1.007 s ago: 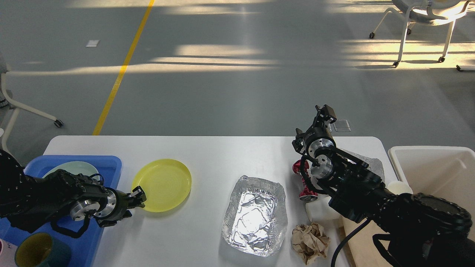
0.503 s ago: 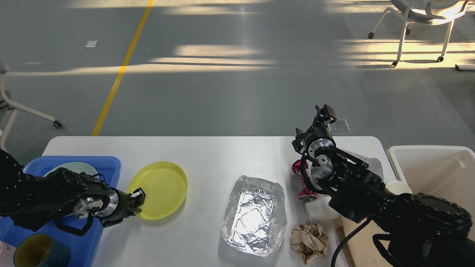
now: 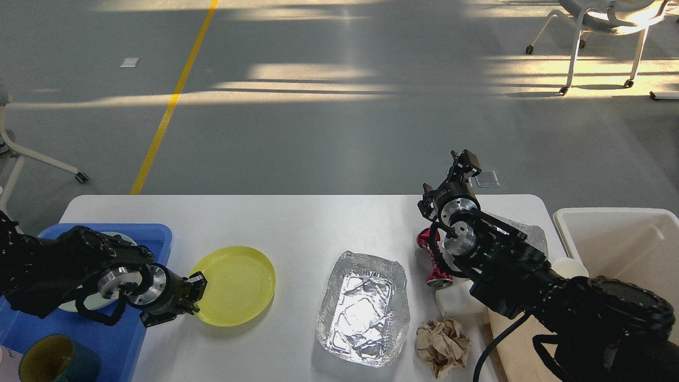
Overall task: Tidy desktop
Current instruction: 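Lift the yellow plate up high with the left gripper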
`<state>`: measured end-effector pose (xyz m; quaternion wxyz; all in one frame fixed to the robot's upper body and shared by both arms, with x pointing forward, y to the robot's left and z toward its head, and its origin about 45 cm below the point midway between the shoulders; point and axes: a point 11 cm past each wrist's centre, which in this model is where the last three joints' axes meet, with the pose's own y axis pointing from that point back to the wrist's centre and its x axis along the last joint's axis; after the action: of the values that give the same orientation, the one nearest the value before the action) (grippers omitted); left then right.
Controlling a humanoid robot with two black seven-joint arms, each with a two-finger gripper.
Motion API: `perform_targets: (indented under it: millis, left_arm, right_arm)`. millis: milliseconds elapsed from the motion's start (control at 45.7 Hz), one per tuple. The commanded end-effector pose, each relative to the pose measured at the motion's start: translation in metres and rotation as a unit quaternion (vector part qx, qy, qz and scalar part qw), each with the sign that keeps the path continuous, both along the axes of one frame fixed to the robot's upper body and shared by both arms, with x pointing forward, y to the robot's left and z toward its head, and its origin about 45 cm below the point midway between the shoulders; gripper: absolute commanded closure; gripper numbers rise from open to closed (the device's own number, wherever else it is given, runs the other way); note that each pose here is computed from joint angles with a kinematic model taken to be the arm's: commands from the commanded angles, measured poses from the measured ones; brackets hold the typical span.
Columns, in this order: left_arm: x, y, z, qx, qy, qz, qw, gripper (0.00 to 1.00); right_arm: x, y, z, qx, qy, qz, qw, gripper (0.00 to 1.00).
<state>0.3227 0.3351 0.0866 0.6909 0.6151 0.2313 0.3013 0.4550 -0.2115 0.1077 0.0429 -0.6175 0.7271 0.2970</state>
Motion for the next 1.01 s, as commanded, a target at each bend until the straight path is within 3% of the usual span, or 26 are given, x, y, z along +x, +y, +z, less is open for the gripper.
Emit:
perform_targets:
  millis: [0, 306, 525, 569, 722, 985]
  left_arm:
    - [0.004, 0.003, 0.030, -0.031, 0.029, -0.032, 0.999, 1.00]
    - [0.026, 0.014, 0.093, -0.056, 0.039, -0.080, 0.994, 1.00]
    - [0.043, 0.030, 0.186, -0.079, 0.040, -0.138, 0.987, 1.00]
    - [0.056, 0.036, 0.225, -0.050, 0.006, -0.162, 0.986, 1.00]
    - [0.075, 0.037, 0.304, 0.006, -0.074, -0.192, 0.979, 1.00]
    - [0.084, 0.013, 0.414, 0.068, -0.179, -0.223, 0.956, 1.00]
  right_arm:
    - [0.000, 0.000, 0.000, 0.000, 0.000, 0.000, 1.000, 0.00]
    - [0.000, 0.000, 0.000, 0.000, 0.000, 0.000, 1.000, 0.00]
    - [0.000, 0.000, 0.000, 0.000, 0.000, 0.000, 1.000, 0.00]
    - [0.000, -0.001, 0.000, -0.001, 0.000, 0.000, 1.000, 0.00]
    - [0.000, 0.000, 0.000, 0.000, 0.000, 0.000, 1.000, 0.00]
    - [0.000, 0.000, 0.000, 0.000, 0.000, 0.000, 1.000, 0.00]
